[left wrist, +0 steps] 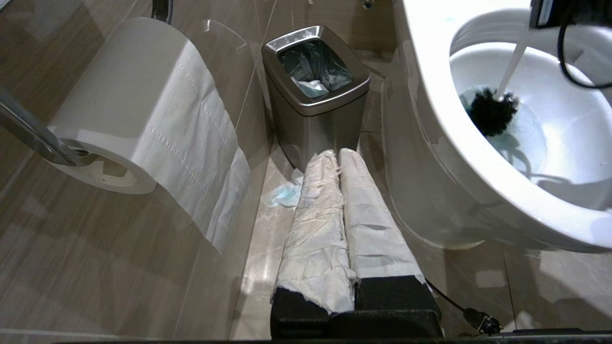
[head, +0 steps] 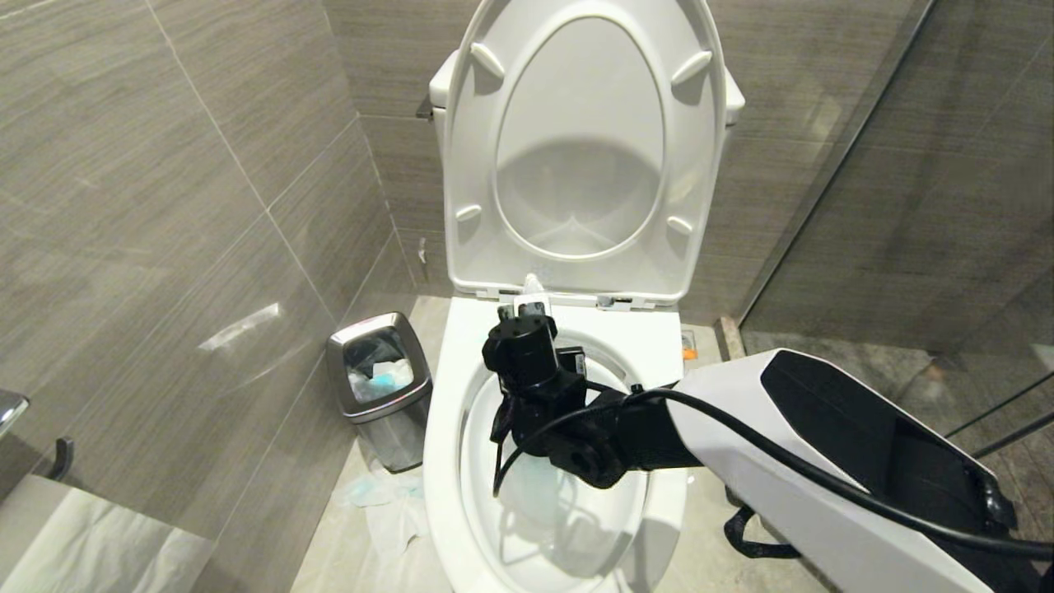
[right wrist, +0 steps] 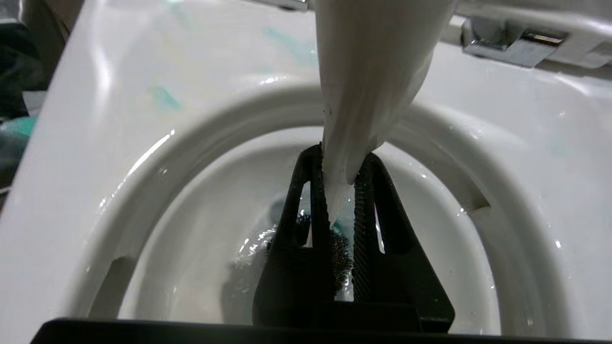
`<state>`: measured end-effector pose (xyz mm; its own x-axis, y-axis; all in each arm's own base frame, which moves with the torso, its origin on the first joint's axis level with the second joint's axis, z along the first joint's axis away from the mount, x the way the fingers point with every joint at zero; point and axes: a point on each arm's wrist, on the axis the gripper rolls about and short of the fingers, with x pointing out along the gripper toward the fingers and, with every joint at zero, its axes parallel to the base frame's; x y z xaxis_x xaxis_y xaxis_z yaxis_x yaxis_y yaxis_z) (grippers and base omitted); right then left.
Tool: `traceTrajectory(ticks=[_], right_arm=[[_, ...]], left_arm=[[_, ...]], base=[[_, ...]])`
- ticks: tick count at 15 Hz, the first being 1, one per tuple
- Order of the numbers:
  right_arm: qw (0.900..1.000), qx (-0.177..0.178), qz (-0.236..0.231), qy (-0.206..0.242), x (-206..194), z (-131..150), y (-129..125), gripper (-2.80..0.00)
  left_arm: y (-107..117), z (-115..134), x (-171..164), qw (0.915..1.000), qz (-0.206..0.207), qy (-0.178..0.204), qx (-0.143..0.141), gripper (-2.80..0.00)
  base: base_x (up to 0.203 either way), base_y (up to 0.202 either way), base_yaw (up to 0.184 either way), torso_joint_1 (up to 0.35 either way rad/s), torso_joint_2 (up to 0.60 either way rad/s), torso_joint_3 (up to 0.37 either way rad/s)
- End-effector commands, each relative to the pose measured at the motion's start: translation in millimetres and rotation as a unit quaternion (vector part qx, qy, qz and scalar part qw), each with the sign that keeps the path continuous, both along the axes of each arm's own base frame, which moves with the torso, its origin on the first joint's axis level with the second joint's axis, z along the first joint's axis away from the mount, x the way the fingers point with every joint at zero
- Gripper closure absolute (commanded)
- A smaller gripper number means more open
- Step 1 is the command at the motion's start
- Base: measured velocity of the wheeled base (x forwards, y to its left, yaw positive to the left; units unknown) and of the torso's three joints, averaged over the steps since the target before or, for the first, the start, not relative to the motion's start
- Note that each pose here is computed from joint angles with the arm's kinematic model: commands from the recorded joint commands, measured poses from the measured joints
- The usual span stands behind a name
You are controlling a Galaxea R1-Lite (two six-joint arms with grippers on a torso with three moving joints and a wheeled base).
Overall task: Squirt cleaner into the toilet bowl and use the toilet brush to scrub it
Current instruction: Scrub the toilet bowl
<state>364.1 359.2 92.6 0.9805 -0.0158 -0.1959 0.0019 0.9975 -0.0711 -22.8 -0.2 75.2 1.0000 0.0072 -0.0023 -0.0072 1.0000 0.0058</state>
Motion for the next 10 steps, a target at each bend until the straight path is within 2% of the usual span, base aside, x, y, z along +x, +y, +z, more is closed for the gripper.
traceTrajectory(ticks=[1,4,6,8,10], right_arm=[[0.999,0.025,-0.001,-0.025,-8,40,-6,0.00],[0.998,0.047,0.002,-0.047,-25,95,-21,0.00],[0.997,0.053,0.005,-0.054,-37,122,-30,0.00],[0.998,0.047,0.007,-0.048,-43,125,-32,0.00],[0.999,0.034,0.008,-0.035,-42,112,-31,0.00]], left_arm=[[0,0,0,1.0000,0.000,0.000,0.000,0.00],[0,0,0,1.0000,0.000,0.001,0.000,0.00],[0,0,0,1.0000,0.000,0.001,0.000,0.00],[0,0,0,1.0000,0.000,0.001,0.000,0.00],[0,0,0,1.0000,0.000,0.001,0.000,0.00]], base=[[0.000,0.000,0.000,0.000,0.00,0.000],[0.000,0.000,0.000,0.000,0.00,0.000],[0.000,0.000,0.000,0.000,0.00,0.000],[0.000,0.000,0.000,0.000,0.00,0.000],[0.000,0.000,0.000,0.000,0.00,0.000]])
